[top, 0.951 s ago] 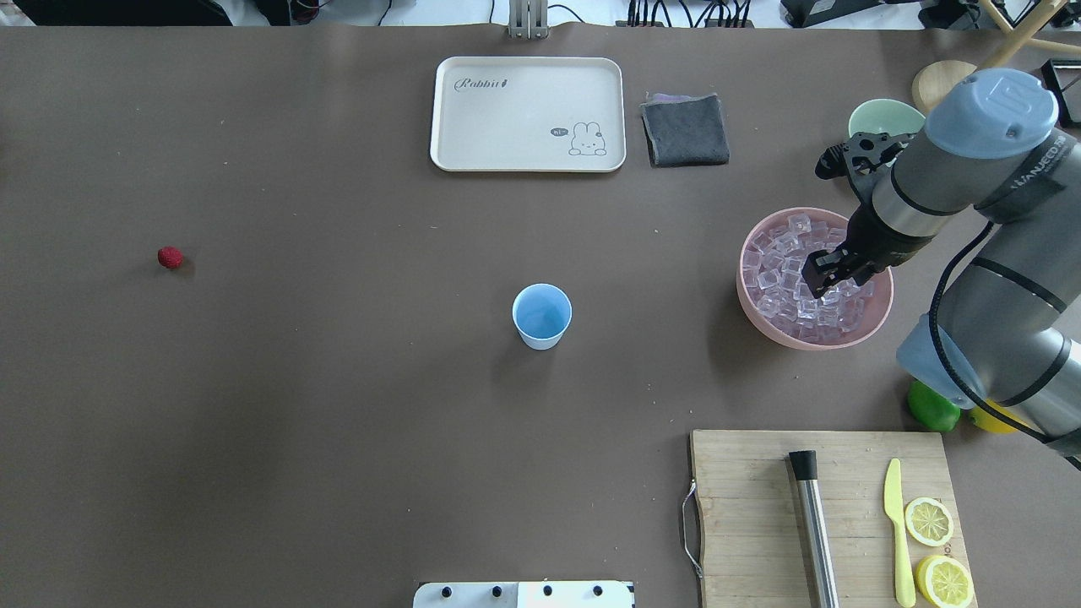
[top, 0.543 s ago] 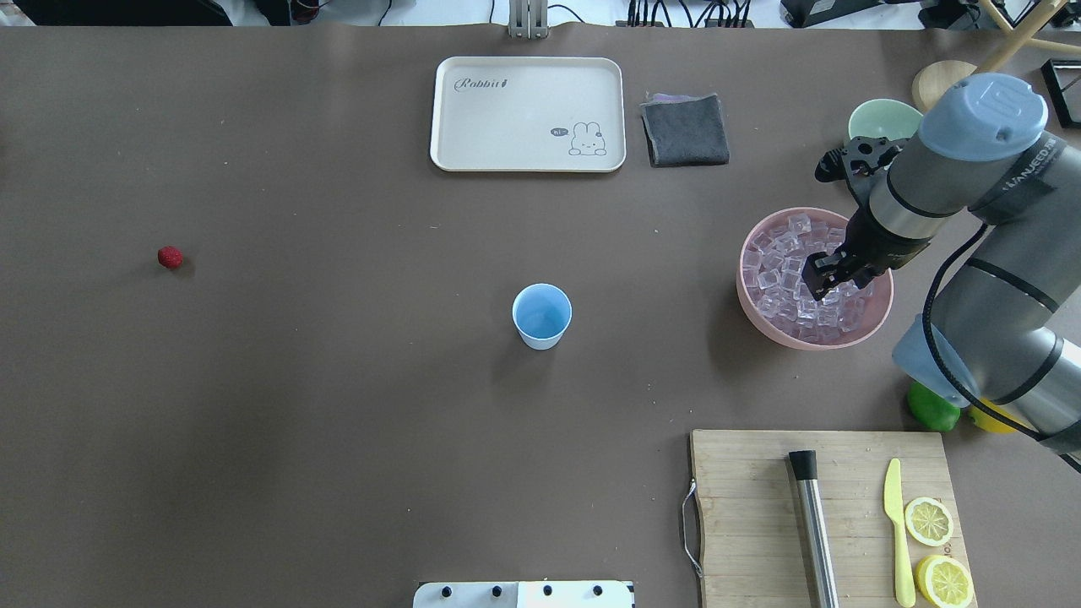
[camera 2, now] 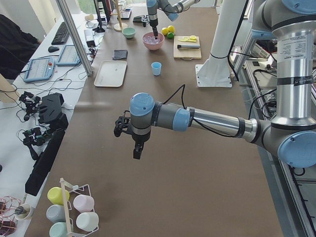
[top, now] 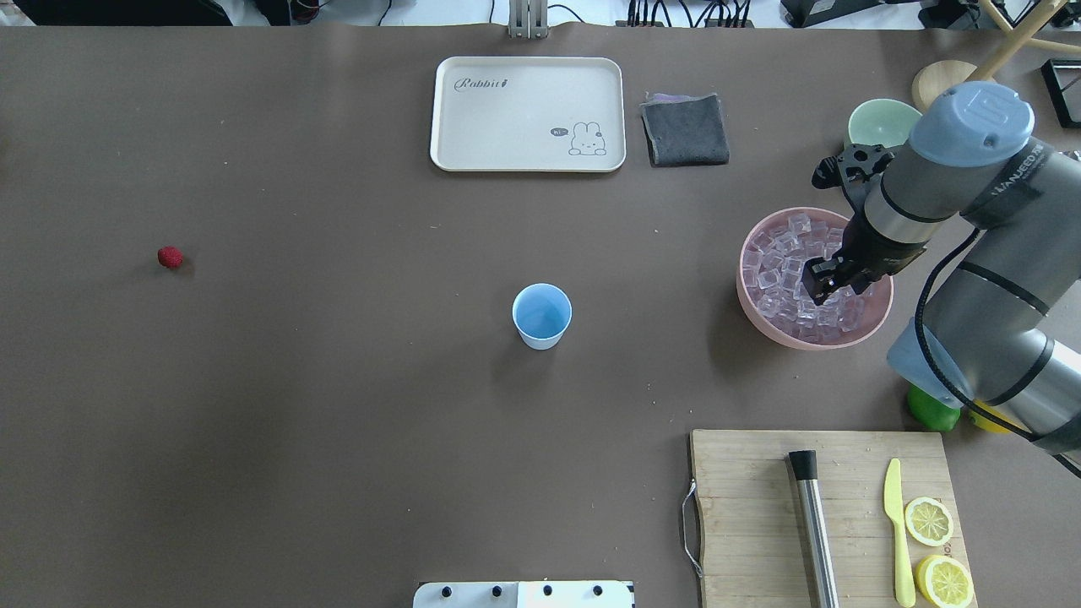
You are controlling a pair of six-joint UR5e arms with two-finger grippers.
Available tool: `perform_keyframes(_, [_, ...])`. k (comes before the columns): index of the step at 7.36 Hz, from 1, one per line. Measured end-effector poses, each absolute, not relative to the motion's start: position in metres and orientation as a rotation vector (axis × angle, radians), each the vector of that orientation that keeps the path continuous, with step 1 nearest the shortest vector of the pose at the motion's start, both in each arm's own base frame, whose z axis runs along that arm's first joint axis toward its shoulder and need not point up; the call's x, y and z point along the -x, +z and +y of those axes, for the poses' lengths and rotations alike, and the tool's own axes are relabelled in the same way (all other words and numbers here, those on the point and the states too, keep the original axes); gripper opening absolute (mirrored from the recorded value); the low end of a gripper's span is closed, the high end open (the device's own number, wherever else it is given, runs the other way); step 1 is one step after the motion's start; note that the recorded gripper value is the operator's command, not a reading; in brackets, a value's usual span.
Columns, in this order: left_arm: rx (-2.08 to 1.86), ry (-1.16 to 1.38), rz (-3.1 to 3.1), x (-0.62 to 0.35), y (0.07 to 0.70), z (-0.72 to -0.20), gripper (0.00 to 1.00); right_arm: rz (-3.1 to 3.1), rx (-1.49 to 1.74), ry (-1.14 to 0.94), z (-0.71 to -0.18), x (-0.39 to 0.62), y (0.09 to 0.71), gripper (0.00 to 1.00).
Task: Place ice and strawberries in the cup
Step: 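Reach the right gripper into the pink bowl and grasp an ice cube, then carry the ice cube over the light-blue cup and release it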
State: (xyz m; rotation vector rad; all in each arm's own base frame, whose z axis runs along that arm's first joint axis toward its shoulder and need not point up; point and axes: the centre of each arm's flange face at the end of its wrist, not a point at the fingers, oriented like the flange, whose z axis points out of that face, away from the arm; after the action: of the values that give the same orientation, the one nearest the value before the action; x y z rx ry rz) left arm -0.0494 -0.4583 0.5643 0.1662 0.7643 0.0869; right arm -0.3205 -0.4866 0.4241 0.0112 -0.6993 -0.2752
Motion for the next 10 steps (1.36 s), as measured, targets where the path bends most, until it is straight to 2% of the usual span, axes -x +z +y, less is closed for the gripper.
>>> perform_keyframes(1, [-0.165,0.086,0.764,0.050,0.565,-0.458,0.97,-0.698,-0.009,-0.277,-0.487,0.322,0.425,0.54])
perform_keyframes(5, [-0.159,0.082,0.764,0.051,0.568,-0.452,0.97,-0.697,-0.006,-0.283,-0.487,0.325,0.426,0.00])
perform_keyframes(10, [-0.163,0.082,0.765,0.051,0.566,-0.447,0.97,-0.720,-0.028,-0.275,-0.490,0.311,0.413,0.00])
